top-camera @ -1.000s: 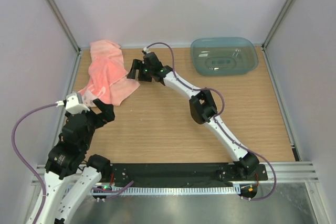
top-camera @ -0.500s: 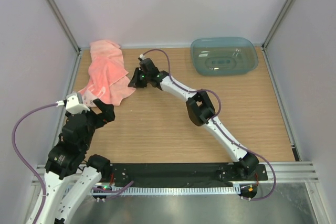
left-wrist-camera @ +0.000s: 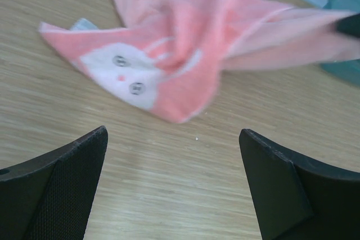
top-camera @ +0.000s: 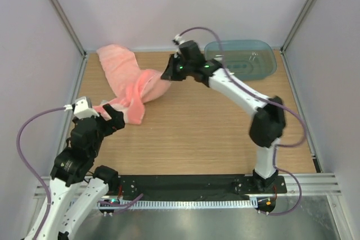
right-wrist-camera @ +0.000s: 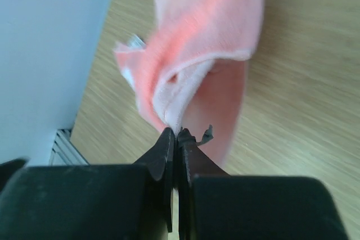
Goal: Roll the towels
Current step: Grab a towel with the right arm, then move the towel to the center of the board
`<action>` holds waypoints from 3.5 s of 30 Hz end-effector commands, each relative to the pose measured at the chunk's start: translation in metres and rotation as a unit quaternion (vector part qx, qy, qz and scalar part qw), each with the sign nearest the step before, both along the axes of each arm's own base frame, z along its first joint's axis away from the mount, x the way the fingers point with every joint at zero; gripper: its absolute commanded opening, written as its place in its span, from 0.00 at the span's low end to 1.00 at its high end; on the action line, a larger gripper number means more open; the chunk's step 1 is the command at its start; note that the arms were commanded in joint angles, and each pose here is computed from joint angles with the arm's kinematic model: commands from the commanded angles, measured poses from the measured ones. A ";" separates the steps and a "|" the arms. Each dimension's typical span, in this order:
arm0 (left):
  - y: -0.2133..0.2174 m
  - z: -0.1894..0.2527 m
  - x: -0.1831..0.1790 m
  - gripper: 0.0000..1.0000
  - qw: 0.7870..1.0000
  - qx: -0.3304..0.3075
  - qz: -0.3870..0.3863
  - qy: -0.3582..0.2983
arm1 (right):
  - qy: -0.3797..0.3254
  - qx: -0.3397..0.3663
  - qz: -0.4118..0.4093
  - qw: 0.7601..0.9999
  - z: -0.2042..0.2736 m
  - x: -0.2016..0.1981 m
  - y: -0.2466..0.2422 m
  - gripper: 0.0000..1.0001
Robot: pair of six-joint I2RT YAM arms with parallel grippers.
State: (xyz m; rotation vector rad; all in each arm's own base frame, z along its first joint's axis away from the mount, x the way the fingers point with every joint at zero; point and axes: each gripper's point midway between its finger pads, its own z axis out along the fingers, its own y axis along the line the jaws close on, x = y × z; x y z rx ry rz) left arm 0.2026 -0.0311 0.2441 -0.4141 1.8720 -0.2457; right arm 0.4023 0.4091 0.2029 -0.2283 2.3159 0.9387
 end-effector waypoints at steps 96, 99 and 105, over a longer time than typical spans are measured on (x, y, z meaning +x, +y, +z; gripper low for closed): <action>0.040 -0.182 0.351 0.65 0.955 -0.114 0.069 0.264 | 0.021 -0.206 -0.231 0.951 -0.025 -0.178 -0.316 0.01; 0.065 -0.188 0.364 0.65 0.952 -0.110 0.089 0.271 | 0.027 -0.209 -0.237 0.948 -0.026 -0.177 -0.322 0.01; 0.125 -0.190 0.371 0.65 0.944 -0.087 0.150 0.282 | 0.026 -0.213 -0.249 0.945 -0.019 -0.174 -0.333 0.01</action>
